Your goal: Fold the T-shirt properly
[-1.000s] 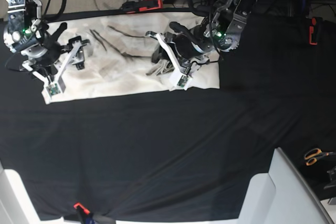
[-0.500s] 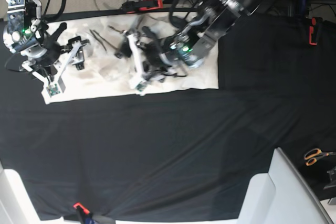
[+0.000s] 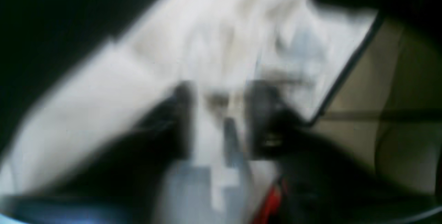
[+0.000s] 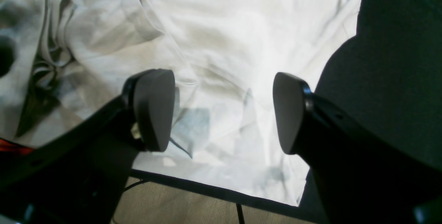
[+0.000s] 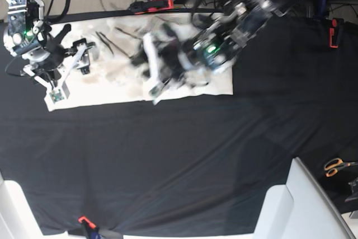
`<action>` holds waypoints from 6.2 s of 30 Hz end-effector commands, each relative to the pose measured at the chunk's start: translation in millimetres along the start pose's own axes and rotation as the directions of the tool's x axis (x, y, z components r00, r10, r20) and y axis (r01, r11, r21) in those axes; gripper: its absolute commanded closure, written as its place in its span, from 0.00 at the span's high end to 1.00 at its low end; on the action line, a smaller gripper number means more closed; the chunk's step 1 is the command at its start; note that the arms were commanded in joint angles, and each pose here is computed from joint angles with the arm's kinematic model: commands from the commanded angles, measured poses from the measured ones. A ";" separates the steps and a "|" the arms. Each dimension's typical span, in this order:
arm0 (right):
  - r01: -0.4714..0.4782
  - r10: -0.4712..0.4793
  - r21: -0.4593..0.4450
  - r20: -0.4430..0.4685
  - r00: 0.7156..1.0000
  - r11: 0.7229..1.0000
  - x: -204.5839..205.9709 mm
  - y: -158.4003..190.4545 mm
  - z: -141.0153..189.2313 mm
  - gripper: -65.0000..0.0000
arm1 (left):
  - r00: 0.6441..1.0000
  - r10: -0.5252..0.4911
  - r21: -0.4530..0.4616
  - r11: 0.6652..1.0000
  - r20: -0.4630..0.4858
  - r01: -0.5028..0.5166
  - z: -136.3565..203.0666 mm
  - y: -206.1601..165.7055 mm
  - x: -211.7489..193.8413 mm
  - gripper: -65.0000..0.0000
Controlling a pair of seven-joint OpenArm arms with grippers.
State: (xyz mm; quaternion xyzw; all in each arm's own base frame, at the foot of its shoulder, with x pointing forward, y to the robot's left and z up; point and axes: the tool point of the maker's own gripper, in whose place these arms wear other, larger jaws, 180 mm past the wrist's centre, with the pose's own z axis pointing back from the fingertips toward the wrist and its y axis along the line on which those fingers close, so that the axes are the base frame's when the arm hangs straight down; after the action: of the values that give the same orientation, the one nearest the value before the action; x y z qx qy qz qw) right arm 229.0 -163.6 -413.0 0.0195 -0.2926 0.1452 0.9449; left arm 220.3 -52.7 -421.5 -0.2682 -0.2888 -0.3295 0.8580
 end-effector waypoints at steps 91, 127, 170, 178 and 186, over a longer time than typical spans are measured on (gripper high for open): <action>0.373 -0.247 0.372 -0.345 0.906 0.850 -64.5 175.6 -6.5 0.17 | 0.933 0.360 0.838 0.504 0.016 -0.209 256.1 242.8 -193.1 0.00; 0.547 -0.538 0.174 -0.100 0.837 0.819 -64.9 -139.5 -47.4 0.76 | 0.929 0.369 0.833 0.509 0.017 -0.218 251.2 237.7 -196.6 0.00; 0.401 -0.308 0.347 -0.295 0.905 0.848 -75.4 -16.2 -52.5 0.24 | 0.922 0.387 0.825 0.514 0.022 -0.235 244.5 229.6 -202.4 0.00; 0.361 -0.302 0.320 -0.220 0.928 0.876 -49.2 -41.6 -53.8 0.01 | 0.919 0.394 0.821 0.515 0.029 -0.247 240.5 226.9 -202.9 0.00; 0.307 -0.282 0.145 -0.169 0.944 0.941 -27.4 -111.6 -52.1 0.01 | 0.919 0.394 0.821 0.515 0.029 -0.247 240.5 226.9 -202.9 0.00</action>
State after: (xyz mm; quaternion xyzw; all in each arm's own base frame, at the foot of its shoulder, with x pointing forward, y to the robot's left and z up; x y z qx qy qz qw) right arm 252.3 -263.0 -479.3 0.1387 -0.1748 0.0277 0.9744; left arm 174.9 324.8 -462.7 0.1212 -0.2672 -0.0113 0.9559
